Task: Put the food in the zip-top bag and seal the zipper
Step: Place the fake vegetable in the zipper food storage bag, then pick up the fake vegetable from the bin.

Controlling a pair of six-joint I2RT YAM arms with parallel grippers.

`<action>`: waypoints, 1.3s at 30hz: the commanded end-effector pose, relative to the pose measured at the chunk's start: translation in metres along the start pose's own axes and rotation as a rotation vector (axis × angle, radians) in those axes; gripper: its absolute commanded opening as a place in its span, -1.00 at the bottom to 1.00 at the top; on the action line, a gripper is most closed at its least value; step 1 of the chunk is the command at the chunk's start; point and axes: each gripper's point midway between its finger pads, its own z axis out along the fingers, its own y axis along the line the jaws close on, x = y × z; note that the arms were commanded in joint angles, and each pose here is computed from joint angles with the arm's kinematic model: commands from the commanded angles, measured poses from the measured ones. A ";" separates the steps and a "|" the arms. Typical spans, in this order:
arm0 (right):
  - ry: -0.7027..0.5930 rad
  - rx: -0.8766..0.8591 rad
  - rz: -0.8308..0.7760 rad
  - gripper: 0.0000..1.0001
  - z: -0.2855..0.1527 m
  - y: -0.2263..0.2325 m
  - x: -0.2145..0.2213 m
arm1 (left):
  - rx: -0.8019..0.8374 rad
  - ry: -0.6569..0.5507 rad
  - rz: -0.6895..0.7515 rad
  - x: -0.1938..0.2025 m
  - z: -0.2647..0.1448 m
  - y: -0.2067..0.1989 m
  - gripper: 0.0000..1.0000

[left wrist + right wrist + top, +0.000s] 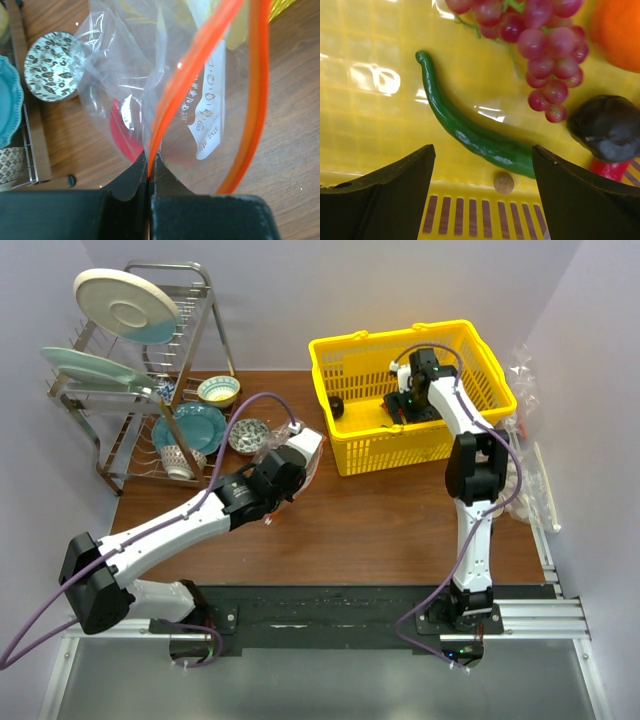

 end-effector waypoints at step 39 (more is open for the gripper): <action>-0.657 -0.298 0.080 -1.00 -0.163 0.047 -0.142 | 0.076 -0.106 -0.087 -0.021 -0.001 0.009 -1.00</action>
